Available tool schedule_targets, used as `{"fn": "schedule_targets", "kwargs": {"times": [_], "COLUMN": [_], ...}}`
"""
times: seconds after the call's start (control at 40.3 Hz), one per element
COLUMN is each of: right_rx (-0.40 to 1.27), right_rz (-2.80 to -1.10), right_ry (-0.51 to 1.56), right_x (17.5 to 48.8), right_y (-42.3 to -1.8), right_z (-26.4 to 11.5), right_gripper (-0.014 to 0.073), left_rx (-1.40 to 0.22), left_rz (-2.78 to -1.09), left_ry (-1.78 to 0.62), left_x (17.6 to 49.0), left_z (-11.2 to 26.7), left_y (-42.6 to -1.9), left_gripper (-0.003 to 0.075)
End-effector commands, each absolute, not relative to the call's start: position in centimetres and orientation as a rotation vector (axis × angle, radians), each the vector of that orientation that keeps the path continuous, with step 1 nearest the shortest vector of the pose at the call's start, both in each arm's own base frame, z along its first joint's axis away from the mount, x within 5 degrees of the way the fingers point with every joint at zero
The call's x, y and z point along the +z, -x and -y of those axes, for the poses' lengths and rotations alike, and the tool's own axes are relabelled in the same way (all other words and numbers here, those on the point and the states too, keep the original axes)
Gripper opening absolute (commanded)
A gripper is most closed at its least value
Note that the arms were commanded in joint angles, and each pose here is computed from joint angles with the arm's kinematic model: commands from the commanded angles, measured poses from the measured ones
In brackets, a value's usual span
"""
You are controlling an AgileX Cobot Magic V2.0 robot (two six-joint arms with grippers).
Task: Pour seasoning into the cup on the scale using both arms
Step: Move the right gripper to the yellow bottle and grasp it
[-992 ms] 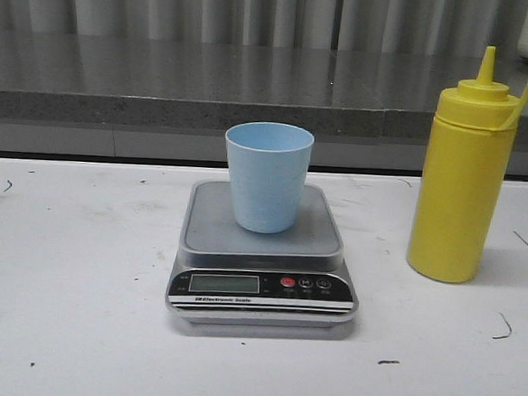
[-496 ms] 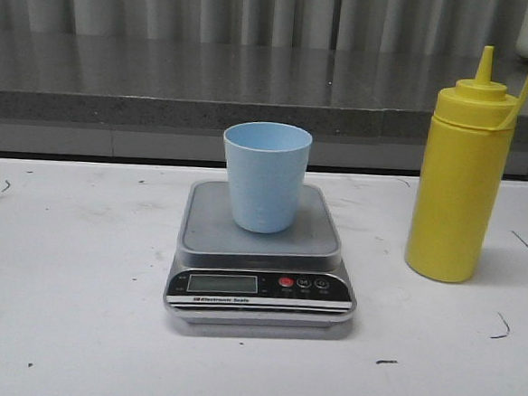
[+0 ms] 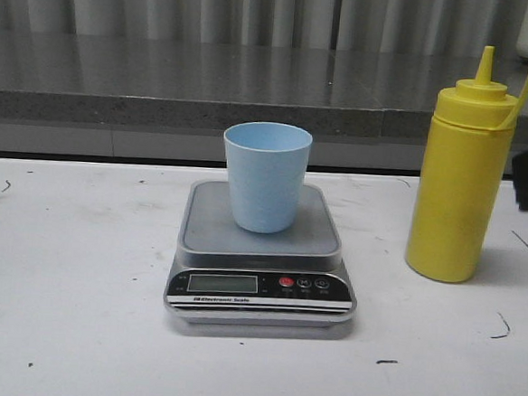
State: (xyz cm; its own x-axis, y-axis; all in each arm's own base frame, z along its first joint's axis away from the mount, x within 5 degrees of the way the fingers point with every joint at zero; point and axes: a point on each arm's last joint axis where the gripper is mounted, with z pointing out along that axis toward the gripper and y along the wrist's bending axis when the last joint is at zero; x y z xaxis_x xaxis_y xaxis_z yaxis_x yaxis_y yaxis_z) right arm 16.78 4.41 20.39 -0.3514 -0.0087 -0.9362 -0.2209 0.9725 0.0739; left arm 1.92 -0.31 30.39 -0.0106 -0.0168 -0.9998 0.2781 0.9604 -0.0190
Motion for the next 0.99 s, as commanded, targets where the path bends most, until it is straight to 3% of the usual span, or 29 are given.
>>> {"fn": "schedule_targets", "kwargs": {"times": [0.0, 0.446, 0.595, 0.967], "right_rx": [0.229, 0.3, 0.317, 0.327], "right_rz": [-1.779, -1.662, -1.707, -1.643], "right_ry": [0.16, 0.069, 0.045, 0.042], "right_x": [20.5, 15.6, 14.0, 14.9], "right_y": [-18.1, -21.8, -22.7, -25.0], "right_z": [-4.8, -5.7, -5.9, -6.5], "right_gripper": [0.0652, 0.0652, 0.0652, 0.0652], "left_rx": [-0.265, -0.265, -0.265, -0.265], "left_rz": [-1.481, -1.481, -1.481, -1.481], "left_ry": [-0.188, -0.188, -0.188, -0.188], "left_x": [31.8, 31.8, 31.8, 31.8], "left_z": [0.3, 0.3, 0.3, 0.3], "left_y": [-1.8, -1.8, -1.8, -1.8], "left_gripper": [-0.002, -0.002, -0.002, -0.002]}}
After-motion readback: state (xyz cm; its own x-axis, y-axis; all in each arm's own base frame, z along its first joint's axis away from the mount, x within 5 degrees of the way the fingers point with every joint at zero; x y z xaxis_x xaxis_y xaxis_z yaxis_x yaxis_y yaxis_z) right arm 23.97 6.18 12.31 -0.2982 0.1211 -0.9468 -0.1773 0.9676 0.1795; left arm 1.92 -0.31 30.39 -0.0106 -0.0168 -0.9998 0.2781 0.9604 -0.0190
